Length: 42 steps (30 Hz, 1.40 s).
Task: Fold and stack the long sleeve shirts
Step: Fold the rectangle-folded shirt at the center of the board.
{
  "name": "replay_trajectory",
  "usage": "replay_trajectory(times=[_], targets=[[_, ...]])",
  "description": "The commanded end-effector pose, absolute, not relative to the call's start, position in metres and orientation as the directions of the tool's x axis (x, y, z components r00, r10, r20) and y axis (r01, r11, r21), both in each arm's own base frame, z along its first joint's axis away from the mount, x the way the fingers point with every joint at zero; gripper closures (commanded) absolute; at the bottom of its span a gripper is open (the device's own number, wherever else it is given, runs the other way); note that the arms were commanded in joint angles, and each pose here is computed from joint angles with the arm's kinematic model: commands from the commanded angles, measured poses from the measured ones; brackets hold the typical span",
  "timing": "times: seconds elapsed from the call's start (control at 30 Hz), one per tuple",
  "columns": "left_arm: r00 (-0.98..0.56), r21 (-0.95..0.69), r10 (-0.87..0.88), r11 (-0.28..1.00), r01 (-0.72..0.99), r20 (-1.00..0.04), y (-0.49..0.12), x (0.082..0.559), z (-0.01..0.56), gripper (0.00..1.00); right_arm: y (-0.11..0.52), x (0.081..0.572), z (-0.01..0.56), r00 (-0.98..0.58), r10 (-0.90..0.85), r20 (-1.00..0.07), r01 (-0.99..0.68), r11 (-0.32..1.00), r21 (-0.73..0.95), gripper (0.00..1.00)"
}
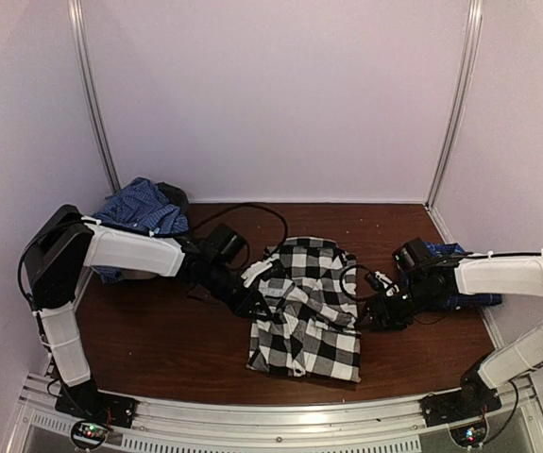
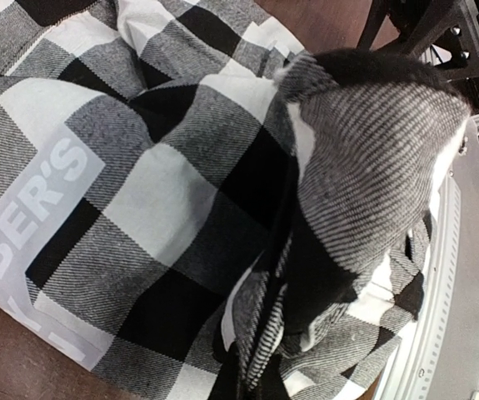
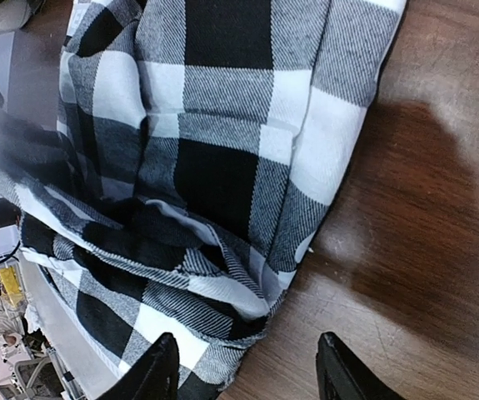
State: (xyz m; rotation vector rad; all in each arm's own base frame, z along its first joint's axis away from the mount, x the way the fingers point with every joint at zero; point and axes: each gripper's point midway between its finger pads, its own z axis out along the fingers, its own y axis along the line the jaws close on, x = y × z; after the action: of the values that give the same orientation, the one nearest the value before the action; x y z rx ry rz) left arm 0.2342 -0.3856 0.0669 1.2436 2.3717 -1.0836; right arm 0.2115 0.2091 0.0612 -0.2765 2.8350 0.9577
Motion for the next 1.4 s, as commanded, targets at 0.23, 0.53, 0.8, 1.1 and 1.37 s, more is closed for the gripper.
replay_trajectory(times=[0.23,0.53,0.8,1.1,1.37], targets=[[-0.609,-0.502,0.588,0.360,0.786,-0.532,-0.386,0.238,0.073,1.00,0.233,0.203,0.055,-0.970,-0.113,-0.217,-0.230,0.723,0.652,0.50],[-0.607,-0.491,0.590,0.368,0.789,-0.533,-0.385,0.240,0.074,1.00,0.238,0.200,0.053,-0.969,-0.129,-0.212,-0.240,0.705,0.667,0.68],[-0.607,-0.490,0.587,0.370,0.789,-0.535,-0.386,0.241,0.076,1.00,0.241,0.204,0.051,-0.963,-0.143,-0.227,-0.260,0.705,0.659,0.83],[-0.599,-0.498,0.576,0.347,0.795,-0.556,-0.385,0.237,0.091,1.00,0.240,0.218,0.084,-0.939,-0.141,-0.313,-0.315,0.717,0.622,1.00],[-0.630,-0.539,0.543,0.342,0.770,-0.555,-0.381,0.246,0.109,1.00,0.239,0.239,0.130,-0.899,-0.132,-0.418,-0.370,0.741,0.560,1.00]])
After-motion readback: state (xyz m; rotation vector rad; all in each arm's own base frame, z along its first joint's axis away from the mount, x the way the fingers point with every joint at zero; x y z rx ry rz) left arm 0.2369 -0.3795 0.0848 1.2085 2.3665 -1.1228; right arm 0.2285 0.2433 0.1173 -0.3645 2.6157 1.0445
